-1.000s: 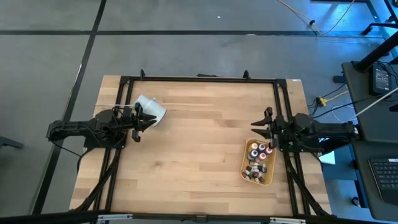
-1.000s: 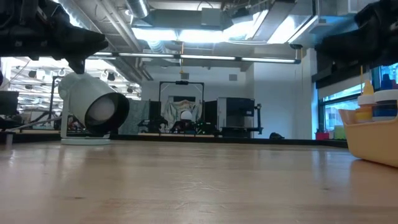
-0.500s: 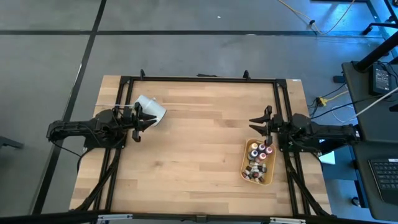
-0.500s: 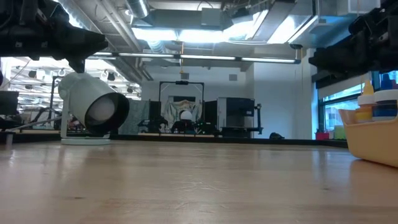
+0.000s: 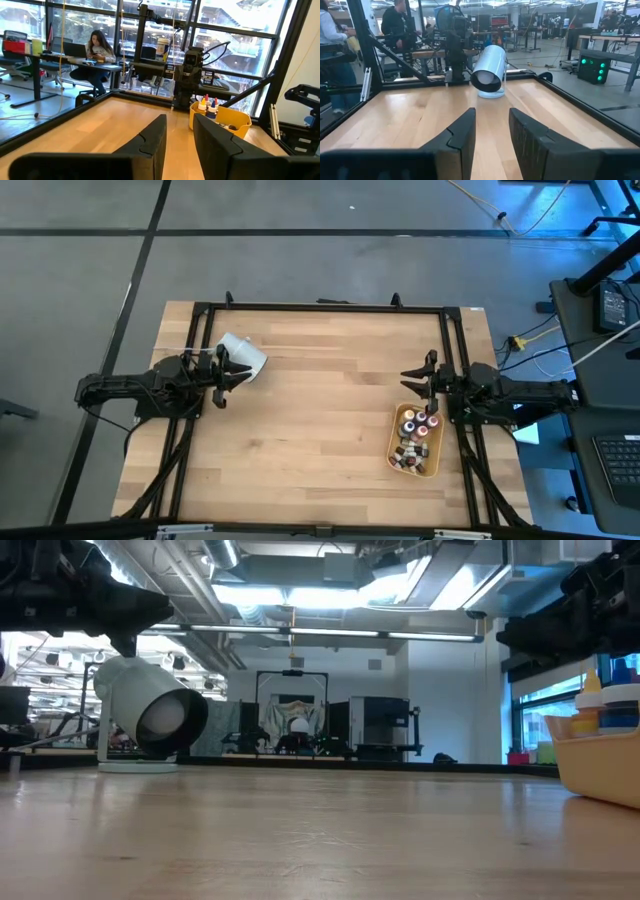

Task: Pick & Place food coloring
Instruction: Return to Home Position

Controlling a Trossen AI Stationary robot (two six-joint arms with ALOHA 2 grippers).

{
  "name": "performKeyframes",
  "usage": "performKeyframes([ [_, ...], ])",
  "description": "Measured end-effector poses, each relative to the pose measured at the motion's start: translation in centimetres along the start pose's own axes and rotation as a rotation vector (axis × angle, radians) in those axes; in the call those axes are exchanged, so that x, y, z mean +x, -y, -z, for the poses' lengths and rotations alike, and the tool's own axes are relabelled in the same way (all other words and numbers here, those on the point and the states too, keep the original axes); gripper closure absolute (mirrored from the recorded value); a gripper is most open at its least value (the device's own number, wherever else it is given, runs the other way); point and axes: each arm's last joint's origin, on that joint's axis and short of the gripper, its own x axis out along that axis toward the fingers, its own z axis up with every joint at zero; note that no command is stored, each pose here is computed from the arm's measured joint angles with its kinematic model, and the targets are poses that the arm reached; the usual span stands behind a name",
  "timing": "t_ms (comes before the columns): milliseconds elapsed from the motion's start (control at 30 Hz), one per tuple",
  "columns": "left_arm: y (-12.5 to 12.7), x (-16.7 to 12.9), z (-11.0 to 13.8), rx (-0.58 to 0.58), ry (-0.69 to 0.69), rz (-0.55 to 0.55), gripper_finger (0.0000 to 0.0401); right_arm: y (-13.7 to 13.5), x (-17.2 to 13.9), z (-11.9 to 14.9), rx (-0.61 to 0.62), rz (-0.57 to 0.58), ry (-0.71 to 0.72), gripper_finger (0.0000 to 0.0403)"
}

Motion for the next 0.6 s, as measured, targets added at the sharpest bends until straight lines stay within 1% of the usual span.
performKeyframes([
  [600,0.00,0.00,0.00,0.000,0.000,0.000,0.0308,0.00,0.00,-0.02,0.000,-0.001,0.001,0.0283],
])
